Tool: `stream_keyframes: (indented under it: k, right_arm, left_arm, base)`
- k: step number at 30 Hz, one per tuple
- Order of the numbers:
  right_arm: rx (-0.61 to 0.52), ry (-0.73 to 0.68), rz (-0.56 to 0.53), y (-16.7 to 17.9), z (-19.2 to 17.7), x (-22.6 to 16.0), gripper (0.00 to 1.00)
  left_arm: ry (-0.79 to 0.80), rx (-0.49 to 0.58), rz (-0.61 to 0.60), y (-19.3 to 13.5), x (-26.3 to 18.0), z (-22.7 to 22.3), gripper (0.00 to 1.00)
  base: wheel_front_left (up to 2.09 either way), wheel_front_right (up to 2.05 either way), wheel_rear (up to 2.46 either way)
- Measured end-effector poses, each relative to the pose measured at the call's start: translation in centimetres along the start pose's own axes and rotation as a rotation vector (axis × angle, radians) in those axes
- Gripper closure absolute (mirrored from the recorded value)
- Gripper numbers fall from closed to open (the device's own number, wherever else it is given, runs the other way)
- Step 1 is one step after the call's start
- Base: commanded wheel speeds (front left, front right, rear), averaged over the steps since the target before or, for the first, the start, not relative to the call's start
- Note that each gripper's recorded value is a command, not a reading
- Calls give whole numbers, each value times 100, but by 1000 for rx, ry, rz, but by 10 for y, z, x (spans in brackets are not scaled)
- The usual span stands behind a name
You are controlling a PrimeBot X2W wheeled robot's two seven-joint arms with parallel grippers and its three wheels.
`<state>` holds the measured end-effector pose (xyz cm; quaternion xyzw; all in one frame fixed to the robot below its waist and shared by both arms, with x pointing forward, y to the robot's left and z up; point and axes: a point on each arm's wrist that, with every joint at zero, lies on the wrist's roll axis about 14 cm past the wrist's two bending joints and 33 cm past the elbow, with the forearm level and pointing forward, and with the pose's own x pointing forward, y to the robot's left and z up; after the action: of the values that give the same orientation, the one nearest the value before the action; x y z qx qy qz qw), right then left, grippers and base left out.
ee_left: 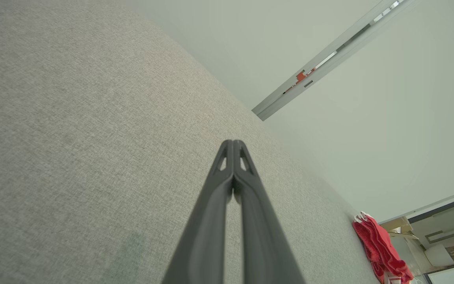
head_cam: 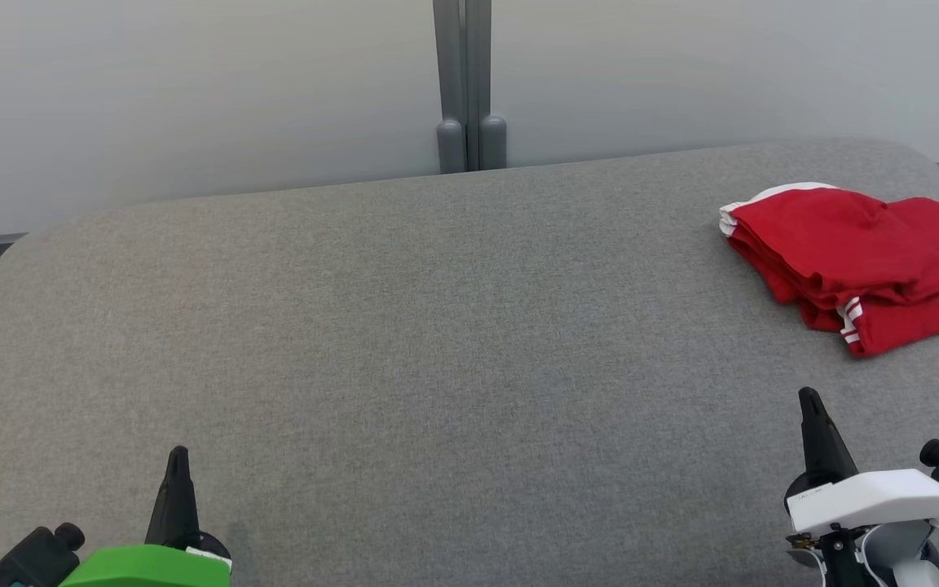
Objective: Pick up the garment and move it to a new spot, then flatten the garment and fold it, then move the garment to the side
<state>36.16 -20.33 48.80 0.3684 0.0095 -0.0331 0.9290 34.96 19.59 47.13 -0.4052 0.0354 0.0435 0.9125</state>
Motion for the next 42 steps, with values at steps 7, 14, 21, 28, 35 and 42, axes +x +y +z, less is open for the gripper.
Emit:
stream_keyframes:
  k: [7,14,21,28,35,42]
  right_arm:
    - [93,4,-5,0,0,2,100]
    - [182,8,-3,1,1,6,100]
    - [263,12,-4,2,2,8,100]
    - [339,15,1,4,3,10,100]
    - [413,19,3,4,3,12,100]
    - [482,22,9,6,4,15,100]
  left_arm:
    - [1,-83,1,-1,4,2,100]
    - [5,-163,0,-2,8,4,100]
    - [8,-240,-10,-5,11,6,100]
    - [9,-310,-16,-7,14,8,100]
    - [11,-374,-24,-9,17,10,100]
    - [13,-437,-32,-11,20,12,100]
  base:
    - [0,0,0]
    - [0,0,0]
    - [0,0,0]
    - [0,0,0]
    - [0,0,0]
    - [0,0,0]
